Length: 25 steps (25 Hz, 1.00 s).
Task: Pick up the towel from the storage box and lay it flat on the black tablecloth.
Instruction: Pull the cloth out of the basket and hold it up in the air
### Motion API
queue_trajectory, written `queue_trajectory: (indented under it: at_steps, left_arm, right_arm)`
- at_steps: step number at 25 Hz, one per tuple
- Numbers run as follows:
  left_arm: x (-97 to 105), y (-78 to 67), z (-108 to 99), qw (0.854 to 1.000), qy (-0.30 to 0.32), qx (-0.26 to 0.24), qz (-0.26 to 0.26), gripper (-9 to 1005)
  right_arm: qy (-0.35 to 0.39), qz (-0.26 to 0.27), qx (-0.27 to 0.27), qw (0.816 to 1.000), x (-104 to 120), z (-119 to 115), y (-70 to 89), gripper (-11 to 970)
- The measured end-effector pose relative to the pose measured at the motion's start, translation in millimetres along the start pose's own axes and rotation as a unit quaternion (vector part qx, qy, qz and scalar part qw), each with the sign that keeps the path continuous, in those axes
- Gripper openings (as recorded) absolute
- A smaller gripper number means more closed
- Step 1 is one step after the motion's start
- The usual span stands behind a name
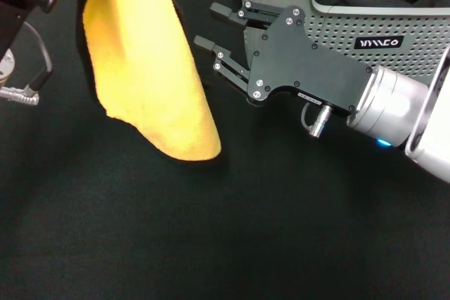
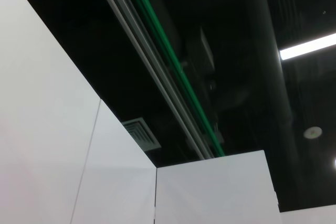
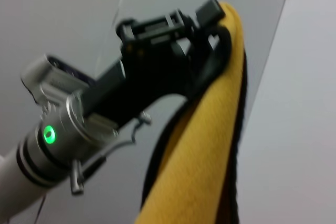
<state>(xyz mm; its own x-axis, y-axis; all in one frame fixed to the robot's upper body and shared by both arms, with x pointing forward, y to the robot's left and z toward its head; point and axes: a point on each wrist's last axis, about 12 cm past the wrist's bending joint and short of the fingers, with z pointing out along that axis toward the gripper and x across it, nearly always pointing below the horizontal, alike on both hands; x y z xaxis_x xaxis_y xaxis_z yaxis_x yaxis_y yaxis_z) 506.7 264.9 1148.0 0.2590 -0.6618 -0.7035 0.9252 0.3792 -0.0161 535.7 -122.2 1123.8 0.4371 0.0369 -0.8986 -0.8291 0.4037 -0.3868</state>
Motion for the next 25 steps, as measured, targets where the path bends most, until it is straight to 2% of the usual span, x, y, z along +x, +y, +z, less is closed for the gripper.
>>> queue_trajectory:
  at_steps: [2,7,12,25]
  left_arm:
    - [0.7,-0.3,0.4,1.000,0.003,0.003,0.000,22]
    - [2.9,-0.8,2.4,1.000,0.009,0.011,-0.005,22]
    - [9.3,-2.0,11.6,0.999,0.018,0.035,-0.010,23]
    - [12.5,-2.9,16.5,0.999,0.019,0.047,-0.010,23]
  right_arm:
    - [-0.008,-0.002,-0.002,1.000,-2.8,0.6,0.8,321]
    - [-0.019,-0.006,-0.007,1.000,-7.4,6.7,-2.2,341]
    - [0.004,-0.014,-0.011,1.000,-2.2,16.5,-9.1,343]
    - [0.036,-0.004,0.002,0.999,10.8,5.0,-9.2,337]
